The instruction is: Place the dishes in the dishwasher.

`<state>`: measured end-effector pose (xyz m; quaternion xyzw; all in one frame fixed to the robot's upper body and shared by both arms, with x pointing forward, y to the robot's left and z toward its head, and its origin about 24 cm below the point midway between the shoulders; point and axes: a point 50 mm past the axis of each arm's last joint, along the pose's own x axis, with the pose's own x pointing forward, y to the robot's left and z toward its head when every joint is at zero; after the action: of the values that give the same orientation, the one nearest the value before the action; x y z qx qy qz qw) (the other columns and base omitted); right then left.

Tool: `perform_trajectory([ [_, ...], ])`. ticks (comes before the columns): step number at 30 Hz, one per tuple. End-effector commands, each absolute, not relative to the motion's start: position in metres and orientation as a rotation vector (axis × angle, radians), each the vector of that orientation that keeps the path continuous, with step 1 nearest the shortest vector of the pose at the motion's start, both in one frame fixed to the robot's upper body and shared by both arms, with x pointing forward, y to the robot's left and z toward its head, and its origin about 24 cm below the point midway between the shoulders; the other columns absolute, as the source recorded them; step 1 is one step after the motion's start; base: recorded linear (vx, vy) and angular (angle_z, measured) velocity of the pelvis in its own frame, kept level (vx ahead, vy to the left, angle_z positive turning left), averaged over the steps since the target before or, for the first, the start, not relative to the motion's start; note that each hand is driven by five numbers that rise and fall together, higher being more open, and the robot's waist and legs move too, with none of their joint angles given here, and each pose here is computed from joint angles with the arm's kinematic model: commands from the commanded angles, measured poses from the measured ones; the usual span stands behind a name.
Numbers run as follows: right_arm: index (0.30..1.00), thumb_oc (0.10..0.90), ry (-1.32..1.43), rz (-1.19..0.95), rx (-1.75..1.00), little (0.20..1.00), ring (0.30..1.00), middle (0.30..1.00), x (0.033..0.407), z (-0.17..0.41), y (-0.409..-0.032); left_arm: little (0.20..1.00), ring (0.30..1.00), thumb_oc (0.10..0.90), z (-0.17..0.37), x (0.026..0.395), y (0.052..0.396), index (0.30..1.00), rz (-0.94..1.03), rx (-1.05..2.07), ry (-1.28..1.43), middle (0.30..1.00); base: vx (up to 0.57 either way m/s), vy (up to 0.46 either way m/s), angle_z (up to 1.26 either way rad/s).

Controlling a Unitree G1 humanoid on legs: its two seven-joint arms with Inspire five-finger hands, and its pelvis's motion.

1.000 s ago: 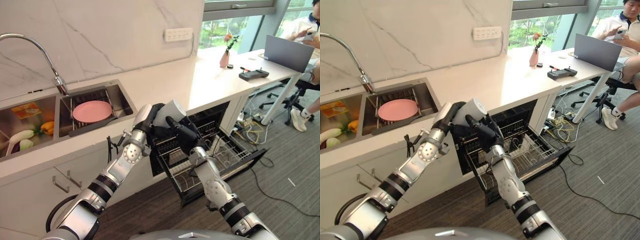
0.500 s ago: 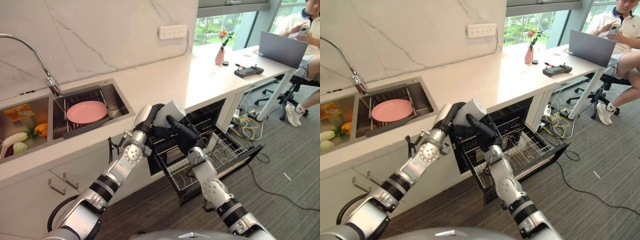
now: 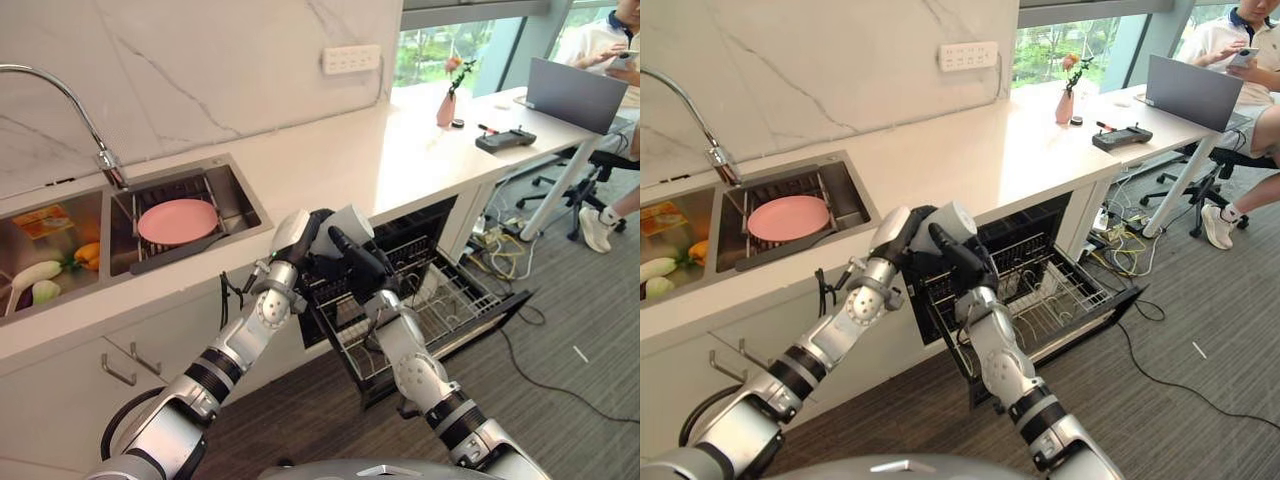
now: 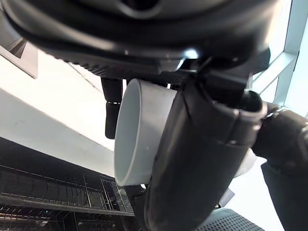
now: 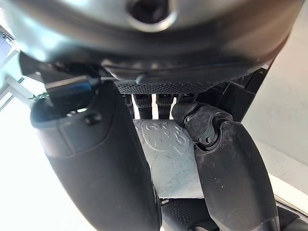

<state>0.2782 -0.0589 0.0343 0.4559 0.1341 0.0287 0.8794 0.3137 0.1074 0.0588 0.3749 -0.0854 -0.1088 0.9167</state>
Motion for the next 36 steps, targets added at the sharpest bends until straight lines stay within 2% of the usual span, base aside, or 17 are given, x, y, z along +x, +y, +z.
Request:
perform_trajectory([
  [1,0.900,0.800,-0.151,0.580,1.103,0.900,0.900,0.900,0.294,0.198,0.030,0.300,0.300,0.400,0.093,0.300,0.013,0.300,-0.564,0.826,-0.512,0.300,0.00,0.000,0.00],
  [13,0.900,0.800,-0.218,0.451,1.218,0.900,0.900,0.900,0.313,0.220,0.022,0.300,0.300,0.400,0.098,0.297,-0.001,0.300,-0.598,0.902,-0.618,0.300,0.00,0.005,0.02],
  [14,0.775,0.717,-0.232,0.446,1.224,0.775,0.775,0.775,0.315,0.222,0.020,0.300,0.300,0.400,0.097,0.297,-0.001,0.300,-0.599,0.902,-0.618,0.300,0.00,0.012,0.05],
  [15,0.382,0.455,-0.259,0.435,1.224,0.382,0.382,0.382,0.317,0.223,0.015,0.300,0.300,0.400,0.097,0.297,0.000,0.300,-0.599,0.893,-0.617,0.300,0.00,0.012,0.04],
  [16,0.382,0.455,-0.259,0.435,1.224,0.382,0.382,0.382,0.317,0.223,0.015,0.300,0.300,0.400,0.097,0.297,0.000,0.300,-0.599,0.893,-0.617,0.300,0.00,0.008,0.05],
  [17,0.300,0.400,-0.260,0.435,1.224,0.300,0.300,0.300,0.317,0.223,0.015,0.300,0.300,0.400,0.097,0.297,0.000,0.300,-0.600,0.893,-0.617,0.300,0.01,0.003,0.04],
  [20,0.300,0.400,-0.327,0.407,1.128,0.300,0.300,0.300,0.321,0.221,0.003,0.300,0.300,0.400,0.094,0.297,0.010,0.300,-0.584,0.871,-0.595,0.300,0.01,0.012,0.04],
  [27,0.300,0.400,-0.375,0.335,1.093,0.300,0.300,0.300,0.324,0.216,-0.010,0.300,0.300,0.400,0.092,0.296,0.027,0.300,-0.542,0.810,-0.570,0.300,0.00,0.005,0.02],
  [28,0.300,0.400,-0.384,0.322,1.081,0.300,0.300,0.300,0.325,0.216,-0.013,0.316,0.316,0.411,0.092,0.294,0.030,0.316,-0.542,0.802,-0.573,0.316,0.00,0.000,0.00],
  [29,0.300,0.400,-0.396,0.308,1.064,0.300,0.300,0.300,0.324,0.215,-0.017,0.382,0.382,0.455,0.092,0.293,0.035,0.382,-0.540,0.797,-0.568,0.382,0.00,0.000,0.00],
  [30,0.300,0.400,-0.395,0.308,1.064,0.300,0.300,0.300,0.324,0.215,-0.017,0.481,0.481,0.521,0.092,0.293,0.036,0.481,-0.539,0.797,-0.567,0.481,0.00,0.000,0.00],
  [31,0.300,0.400,-0.448,0.244,0.992,0.300,0.300,0.300,0.324,0.212,-0.036,0.728,0.728,0.685,0.090,0.288,0.047,0.728,-0.534,0.771,-0.552,0.728,0.00,0.000,0.00],
  [32,0.300,0.400,-0.446,0.243,0.991,0.300,0.300,0.300,0.323,0.212,-0.035,0.848,0.848,0.765,0.090,0.287,0.048,0.848,-0.534,0.771,-0.550,0.848,0.00,0.000,0.00],
  [33,0.300,0.400,-0.464,0.215,0.978,0.300,0.300,0.300,0.322,0.211,-0.043,0.900,0.900,0.800,0.085,0.285,0.049,0.900,-0.539,0.764,-0.533,0.900,0.00,0.000,0.00],
  [36,0.300,0.400,-0.539,0.104,0.938,0.300,0.300,0.300,0.319,0.212,-0.076,0.900,0.900,0.800,0.058,0.282,0.068,0.900,-0.521,0.748,-0.373,0.900,0.00,-0.003,0.06],
])
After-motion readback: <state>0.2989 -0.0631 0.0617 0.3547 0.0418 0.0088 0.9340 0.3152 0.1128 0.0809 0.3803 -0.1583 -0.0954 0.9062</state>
